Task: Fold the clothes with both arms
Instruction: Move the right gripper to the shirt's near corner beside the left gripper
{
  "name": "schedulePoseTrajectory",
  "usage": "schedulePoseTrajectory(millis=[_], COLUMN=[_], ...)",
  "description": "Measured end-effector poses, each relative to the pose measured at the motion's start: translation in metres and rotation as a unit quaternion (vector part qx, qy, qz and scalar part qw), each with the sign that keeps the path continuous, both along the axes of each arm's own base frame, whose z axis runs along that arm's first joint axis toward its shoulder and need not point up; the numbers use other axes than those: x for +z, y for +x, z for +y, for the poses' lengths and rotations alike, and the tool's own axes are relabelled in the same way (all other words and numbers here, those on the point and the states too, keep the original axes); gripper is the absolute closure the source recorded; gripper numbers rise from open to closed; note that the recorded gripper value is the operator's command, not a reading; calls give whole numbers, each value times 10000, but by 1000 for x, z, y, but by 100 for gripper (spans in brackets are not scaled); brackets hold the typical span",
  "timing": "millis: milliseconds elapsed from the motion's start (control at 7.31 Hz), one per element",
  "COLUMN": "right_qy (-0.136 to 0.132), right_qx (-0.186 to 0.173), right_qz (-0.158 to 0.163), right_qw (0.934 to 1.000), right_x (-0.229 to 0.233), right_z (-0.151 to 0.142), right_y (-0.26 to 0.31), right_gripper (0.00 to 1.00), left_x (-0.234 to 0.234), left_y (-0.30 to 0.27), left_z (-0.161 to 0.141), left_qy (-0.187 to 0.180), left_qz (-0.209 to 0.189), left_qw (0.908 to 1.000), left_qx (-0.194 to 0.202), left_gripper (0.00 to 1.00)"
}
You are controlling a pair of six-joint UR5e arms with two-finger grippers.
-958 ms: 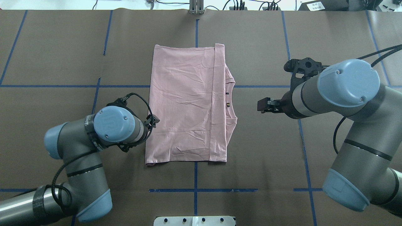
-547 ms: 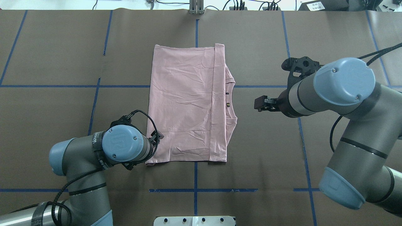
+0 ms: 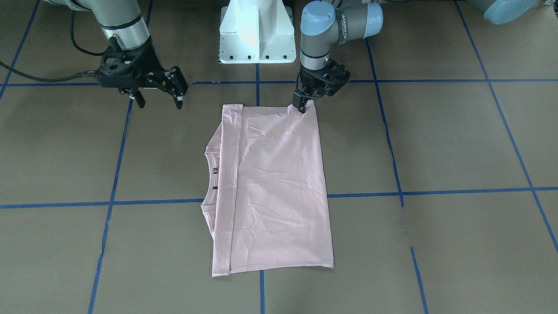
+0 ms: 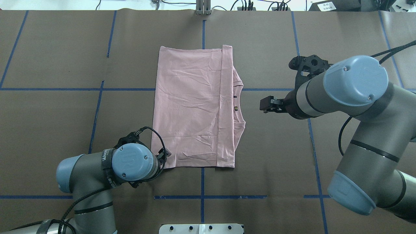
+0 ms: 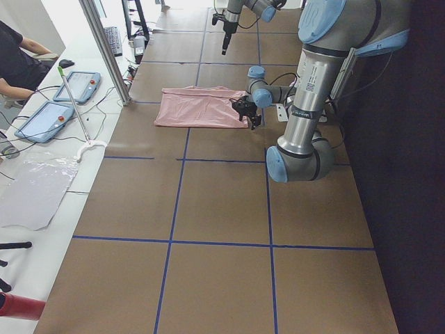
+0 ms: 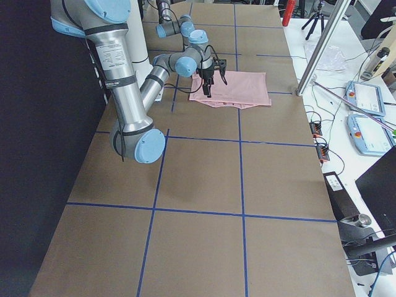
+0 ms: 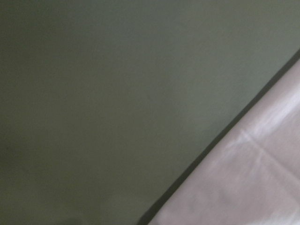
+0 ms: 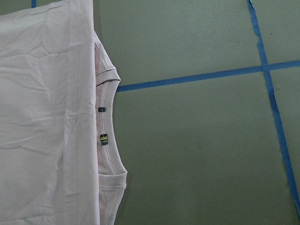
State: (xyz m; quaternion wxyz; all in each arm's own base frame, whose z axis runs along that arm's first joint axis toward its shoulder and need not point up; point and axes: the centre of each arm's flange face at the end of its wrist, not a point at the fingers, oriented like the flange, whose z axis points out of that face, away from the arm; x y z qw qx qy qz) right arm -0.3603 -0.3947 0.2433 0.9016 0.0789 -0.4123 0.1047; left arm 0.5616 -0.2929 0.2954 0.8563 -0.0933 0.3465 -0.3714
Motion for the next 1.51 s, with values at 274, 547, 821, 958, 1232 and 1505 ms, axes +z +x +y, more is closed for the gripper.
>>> schedulePoseTrajectory(millis=[274, 547, 821, 958, 1232, 1505], right_qy=[-8, -12, -8, -6, -8, -23], right_qx=[-29, -29, -22, -22, -22, -23], right_qz=[-29, -37, -40, -44, -43, -34], right_qw=[10000, 10000, 10000, 10000, 10000, 10000], right_x=[-2, -2, -3, -3, -3, -1], right_z=[0, 0, -1, -1, -1, 0], right_y=[0, 0, 2, 2, 3, 2], right_gripper=[0, 0, 0, 0, 0, 0], left_x=[0, -1, -4, -8, -14, -18], left_y=[1, 0, -1, -2, -4, -10], left_z=[2, 1, 2, 2, 1, -3], left_qy=[-6, -4, 4, 19, 43, 74], left_qz=[-7, 4, 27, 75, 125, 176], left_qw=[10000, 10000, 10000, 10000, 9999, 9998], left_qx=[16, 5, 14, 22, 28, 7], left_gripper=[50, 100, 100, 100, 100, 100])
